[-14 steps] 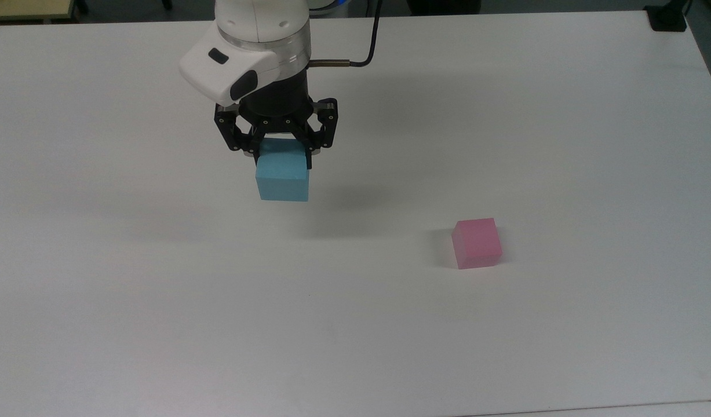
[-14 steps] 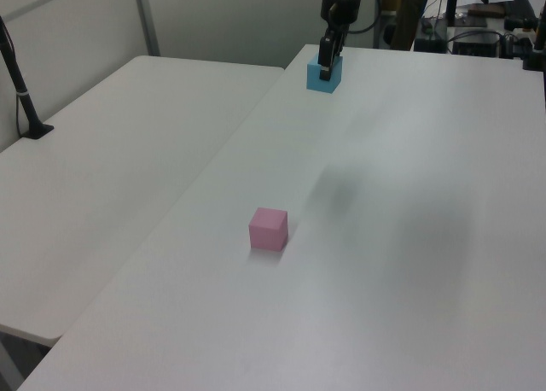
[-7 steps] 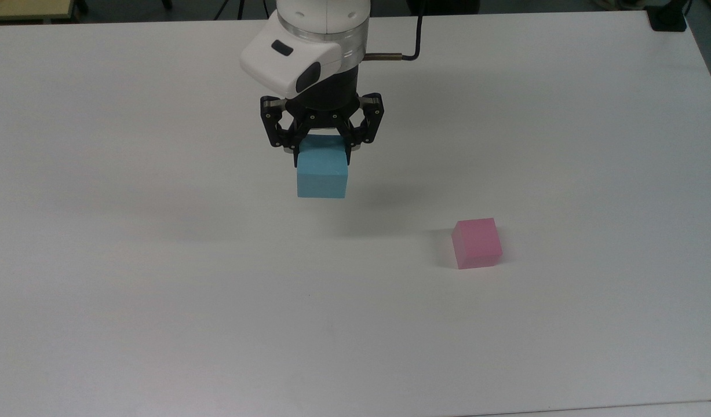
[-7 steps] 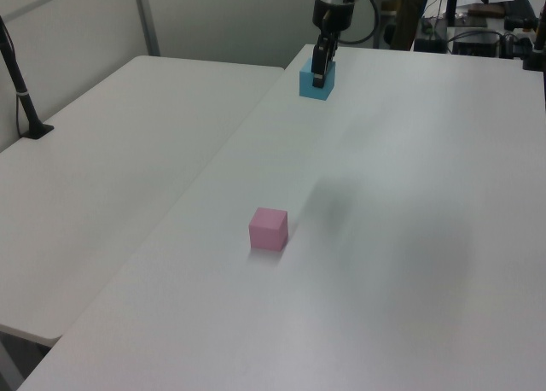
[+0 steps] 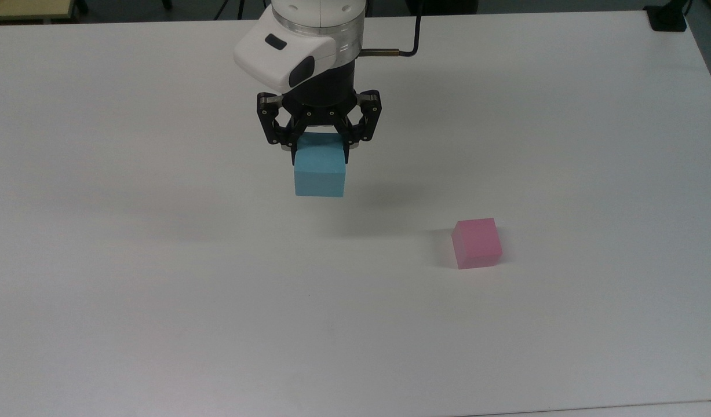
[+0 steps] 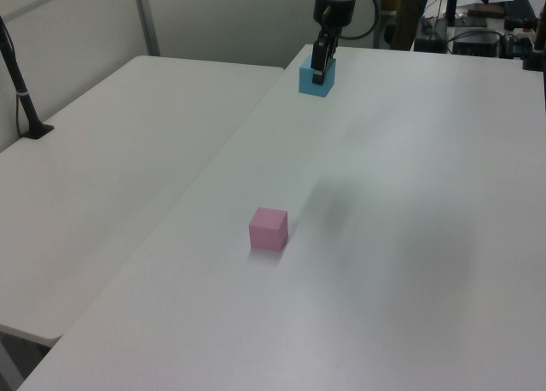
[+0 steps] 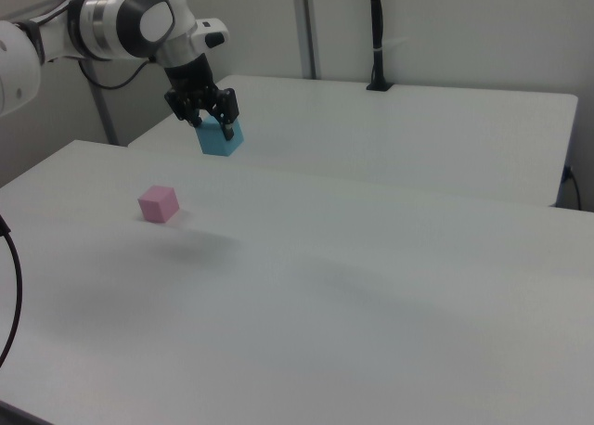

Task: Put blue cube on pink cube
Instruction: 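Lift the light-blue cube off the table, then carry the light-blue cube over the pink cube and lower it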

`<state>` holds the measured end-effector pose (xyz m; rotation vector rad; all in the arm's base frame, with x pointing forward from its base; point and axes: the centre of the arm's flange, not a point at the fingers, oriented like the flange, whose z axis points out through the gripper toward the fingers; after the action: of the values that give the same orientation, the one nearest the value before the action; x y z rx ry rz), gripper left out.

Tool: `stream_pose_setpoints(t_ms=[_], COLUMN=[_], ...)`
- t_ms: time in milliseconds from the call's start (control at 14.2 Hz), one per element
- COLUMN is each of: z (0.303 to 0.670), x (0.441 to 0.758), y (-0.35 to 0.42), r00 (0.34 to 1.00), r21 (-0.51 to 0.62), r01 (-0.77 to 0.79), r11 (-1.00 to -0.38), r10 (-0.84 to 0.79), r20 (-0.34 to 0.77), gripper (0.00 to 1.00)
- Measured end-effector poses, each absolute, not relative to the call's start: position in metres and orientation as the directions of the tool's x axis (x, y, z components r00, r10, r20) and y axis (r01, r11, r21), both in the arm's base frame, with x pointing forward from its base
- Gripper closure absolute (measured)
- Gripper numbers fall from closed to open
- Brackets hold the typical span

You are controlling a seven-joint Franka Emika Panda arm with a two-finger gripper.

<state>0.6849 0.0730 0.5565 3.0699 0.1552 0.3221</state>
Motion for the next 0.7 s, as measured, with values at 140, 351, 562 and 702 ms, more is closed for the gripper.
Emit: stream_pose_setpoints(t_ms=[140, 351, 562, 702], z=[0.556, 0.556, 0.556, 0.556], x=[0.685, 0.684, 0.684, 0.684], y=[0.073, 0.081, 0.082, 0.085], r00=[0.973, 0.972, 0.974, 0.974], r21=[0.061, 0.059, 0.057, 0.053], r01=[0.095, 0.102, 0.091, 0.089], r11=[-0.994, -0.993, -0.994, -0.995], r10=[0.105, 0.112, 0.1, 0.098], r20=[0.204, 0.204, 0.205, 0.205], gripper=[0.37, 0.37, 0.37, 0.37])
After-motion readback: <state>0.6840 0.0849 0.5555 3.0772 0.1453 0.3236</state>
